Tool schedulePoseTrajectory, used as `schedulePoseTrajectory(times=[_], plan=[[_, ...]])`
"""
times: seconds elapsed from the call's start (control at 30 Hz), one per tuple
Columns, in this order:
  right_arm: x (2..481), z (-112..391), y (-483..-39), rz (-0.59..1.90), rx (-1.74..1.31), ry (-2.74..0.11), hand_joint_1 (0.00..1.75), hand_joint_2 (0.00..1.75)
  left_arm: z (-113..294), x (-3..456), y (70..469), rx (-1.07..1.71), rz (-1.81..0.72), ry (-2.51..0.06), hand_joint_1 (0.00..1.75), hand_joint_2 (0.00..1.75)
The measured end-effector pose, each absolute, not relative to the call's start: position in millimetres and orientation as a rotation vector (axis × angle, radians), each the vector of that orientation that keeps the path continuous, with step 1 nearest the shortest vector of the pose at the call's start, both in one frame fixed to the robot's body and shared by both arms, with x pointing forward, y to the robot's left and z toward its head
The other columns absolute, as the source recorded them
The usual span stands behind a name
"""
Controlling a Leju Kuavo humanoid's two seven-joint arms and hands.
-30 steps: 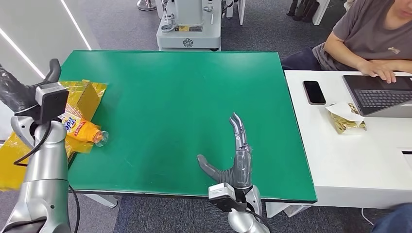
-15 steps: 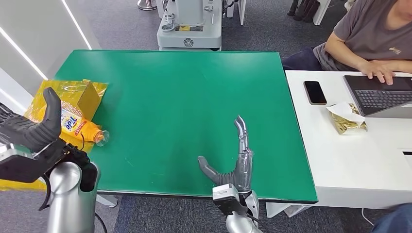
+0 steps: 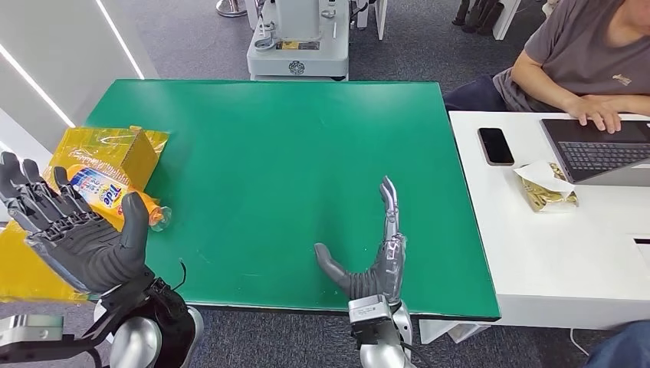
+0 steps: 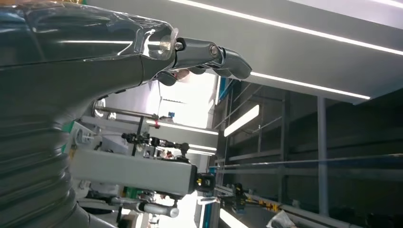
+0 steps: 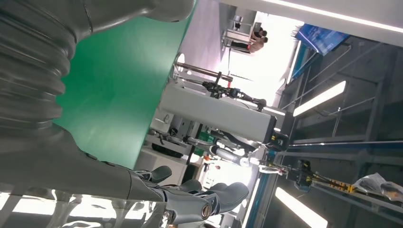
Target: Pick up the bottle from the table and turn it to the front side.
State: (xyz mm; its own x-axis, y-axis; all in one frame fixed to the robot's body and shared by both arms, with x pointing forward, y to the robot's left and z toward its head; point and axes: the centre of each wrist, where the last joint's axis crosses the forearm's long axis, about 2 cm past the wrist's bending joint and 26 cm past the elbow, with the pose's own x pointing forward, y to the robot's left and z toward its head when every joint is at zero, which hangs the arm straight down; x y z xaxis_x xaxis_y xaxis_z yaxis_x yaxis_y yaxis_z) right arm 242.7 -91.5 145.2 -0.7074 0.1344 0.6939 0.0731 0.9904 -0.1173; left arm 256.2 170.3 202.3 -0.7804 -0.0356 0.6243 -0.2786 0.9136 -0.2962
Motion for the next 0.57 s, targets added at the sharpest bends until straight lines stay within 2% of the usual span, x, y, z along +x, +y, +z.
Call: schedulePoseTrajectory(times=[0.17,0.4,0.57], plan=[[244.7,149.3,-92.0,0.12,-0.14,-2.35,0.0,1.75,202.3,251.5,160.7,0.051,0.491,-2.417,0.0,1.75],[248.9,153.1,-88.7,0.103,-0.087,-2.304,0.0,1.75,183.9,248.3,162.5,0.309,0.283,-2.435,0.0,1.75],[252.3,155.7,-86.1,0.098,-0.068,-2.315,0.0,1.75,176.0,244.8,167.7,0.291,0.224,-2.399,0.0,1.75]])
